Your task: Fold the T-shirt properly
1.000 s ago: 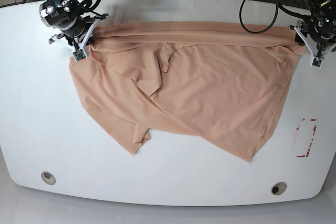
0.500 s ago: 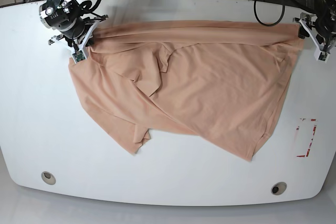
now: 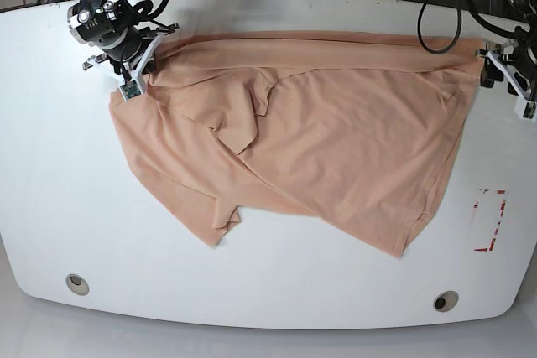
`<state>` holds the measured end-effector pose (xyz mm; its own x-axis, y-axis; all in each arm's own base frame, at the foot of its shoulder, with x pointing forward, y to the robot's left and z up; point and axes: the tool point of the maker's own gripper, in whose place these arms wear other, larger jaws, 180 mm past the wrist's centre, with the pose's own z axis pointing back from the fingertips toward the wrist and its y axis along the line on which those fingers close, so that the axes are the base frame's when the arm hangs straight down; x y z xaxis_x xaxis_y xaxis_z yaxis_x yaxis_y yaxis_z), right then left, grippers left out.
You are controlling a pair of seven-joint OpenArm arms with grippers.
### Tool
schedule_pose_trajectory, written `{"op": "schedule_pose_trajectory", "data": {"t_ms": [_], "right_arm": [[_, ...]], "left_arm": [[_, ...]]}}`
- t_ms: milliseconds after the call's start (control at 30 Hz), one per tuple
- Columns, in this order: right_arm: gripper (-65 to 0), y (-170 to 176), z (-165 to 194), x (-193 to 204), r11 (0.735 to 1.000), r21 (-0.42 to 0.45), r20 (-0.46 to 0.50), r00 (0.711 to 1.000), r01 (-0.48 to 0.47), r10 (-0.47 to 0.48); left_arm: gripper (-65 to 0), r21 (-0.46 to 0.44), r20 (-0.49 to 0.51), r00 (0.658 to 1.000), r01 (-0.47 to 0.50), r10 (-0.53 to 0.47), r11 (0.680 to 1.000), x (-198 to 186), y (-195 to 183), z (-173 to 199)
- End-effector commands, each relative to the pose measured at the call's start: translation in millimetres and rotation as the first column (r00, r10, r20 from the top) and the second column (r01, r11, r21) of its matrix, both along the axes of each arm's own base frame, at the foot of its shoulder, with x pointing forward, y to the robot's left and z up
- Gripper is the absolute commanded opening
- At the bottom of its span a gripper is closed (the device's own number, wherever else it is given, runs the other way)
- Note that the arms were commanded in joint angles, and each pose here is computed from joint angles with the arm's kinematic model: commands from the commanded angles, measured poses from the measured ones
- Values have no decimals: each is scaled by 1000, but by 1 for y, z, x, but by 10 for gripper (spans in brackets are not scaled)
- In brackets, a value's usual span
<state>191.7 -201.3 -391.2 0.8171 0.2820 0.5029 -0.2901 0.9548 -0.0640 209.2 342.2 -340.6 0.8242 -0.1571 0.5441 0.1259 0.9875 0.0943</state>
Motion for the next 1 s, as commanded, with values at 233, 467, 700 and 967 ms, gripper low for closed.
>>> {"op": "schedule_pose_trajectory", "data": {"t_ms": [233, 467, 700, 967], "right_arm": [[-650, 1, 7, 5, 1000, 6, 32, 999, 7, -7], [-650, 1, 8, 8, 1000, 7, 39, 999, 7, -8], [-650, 1, 9, 10, 1000, 7, 44, 999, 7, -8], [-650, 1, 10, 11, 1000, 7, 47, 999, 7, -8]], "left_arm": [[-297, -74, -87, 996, 5, -11, 997, 7, -4, -34], [-299, -125, -126, 992, 13, -29, 992, 11, -15, -52], [-299, -131, -125, 991, 23, -40, 991, 13, -19, -53], [-411, -133, -123, 992, 23, -40, 991, 13, -20, -52]]}}
